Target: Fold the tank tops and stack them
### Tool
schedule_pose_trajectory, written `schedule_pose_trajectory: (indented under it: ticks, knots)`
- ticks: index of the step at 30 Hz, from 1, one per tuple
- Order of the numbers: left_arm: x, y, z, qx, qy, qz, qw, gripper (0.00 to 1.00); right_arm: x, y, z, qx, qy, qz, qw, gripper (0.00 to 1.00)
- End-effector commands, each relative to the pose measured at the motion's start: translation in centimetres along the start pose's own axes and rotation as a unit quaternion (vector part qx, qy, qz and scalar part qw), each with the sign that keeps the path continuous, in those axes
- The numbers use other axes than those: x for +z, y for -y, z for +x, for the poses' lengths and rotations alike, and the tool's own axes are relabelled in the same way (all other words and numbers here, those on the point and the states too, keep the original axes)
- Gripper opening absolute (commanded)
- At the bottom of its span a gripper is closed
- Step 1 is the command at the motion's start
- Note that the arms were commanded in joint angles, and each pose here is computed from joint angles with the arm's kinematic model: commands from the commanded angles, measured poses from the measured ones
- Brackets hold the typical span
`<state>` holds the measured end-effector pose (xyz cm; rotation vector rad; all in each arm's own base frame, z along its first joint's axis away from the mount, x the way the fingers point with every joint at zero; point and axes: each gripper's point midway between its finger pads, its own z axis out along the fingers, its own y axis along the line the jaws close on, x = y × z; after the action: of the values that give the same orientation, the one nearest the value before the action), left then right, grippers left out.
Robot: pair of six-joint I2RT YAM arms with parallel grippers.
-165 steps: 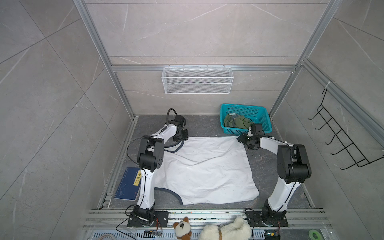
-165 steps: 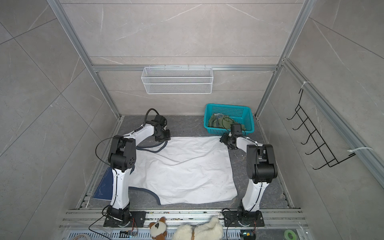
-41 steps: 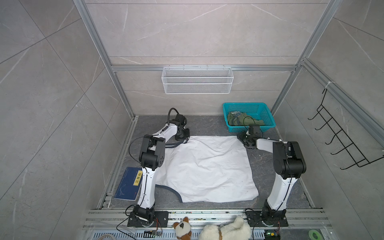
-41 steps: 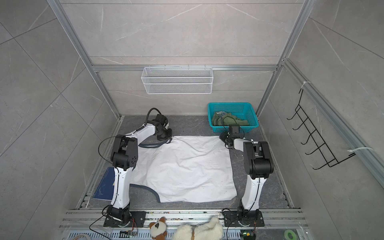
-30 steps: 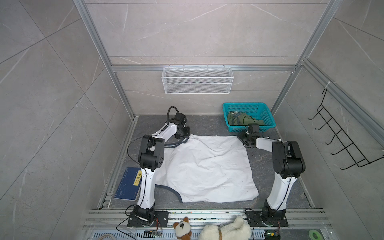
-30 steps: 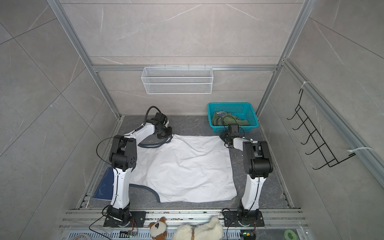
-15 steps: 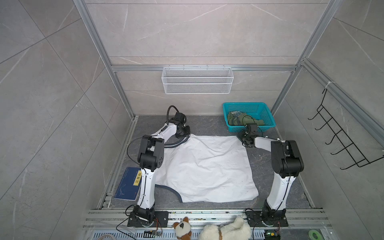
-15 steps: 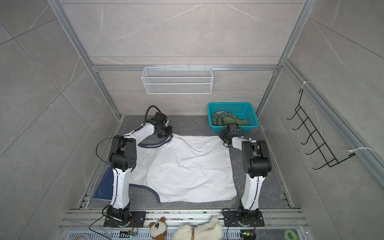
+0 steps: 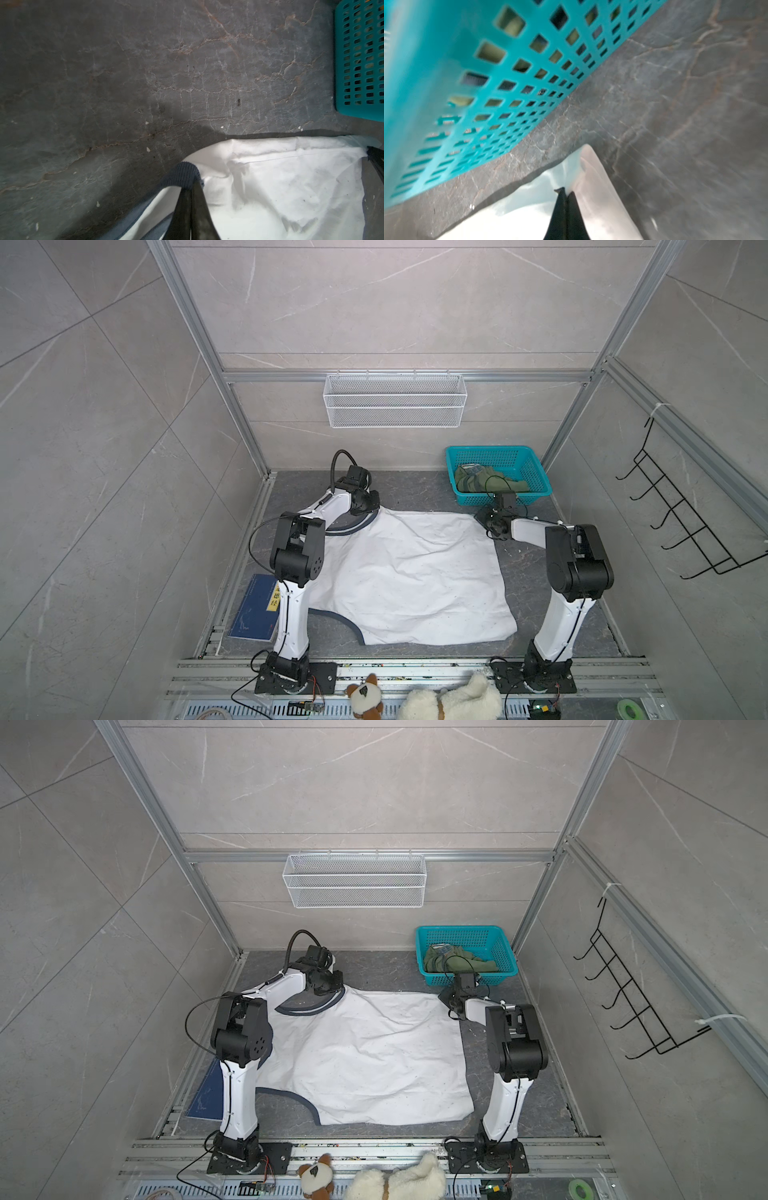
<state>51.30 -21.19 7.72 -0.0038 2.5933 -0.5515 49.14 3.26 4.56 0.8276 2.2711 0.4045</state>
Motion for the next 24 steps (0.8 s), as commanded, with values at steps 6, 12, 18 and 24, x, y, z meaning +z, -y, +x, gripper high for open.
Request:
schedule_pose_trajectory:
  ticks: [6, 12, 18, 24]
  knots:
    - [-0.7, -0.2, -3.0, 0.011, 0.037, -0.006, 0.999, 0.0, -2.9, -0.2, -2.5, -0.031, 0.043, 0.032, 0.998, 0.0]
    - [0.1, -0.5, -3.3, 0.011, 0.036, -0.01, 0.999, 0.0, -3.7, -0.8, -3.8, -0.04, 0.058, 0.041, 0.997, 0.0]
    - [0.1, -0.4, -3.8, 0.022, 0.042, -0.005, 0.999, 0.0, -3.7, -0.6, -4.5, -0.044, 0.062, 0.056, 0.995, 0.0]
    - [1.5, 0.2, -2.8, 0.052, 0.0, 0.004, 0.999, 0.0, -2.9, -1.1, -4.7, -0.057, 0.053, 0.052, 0.996, 0.0]
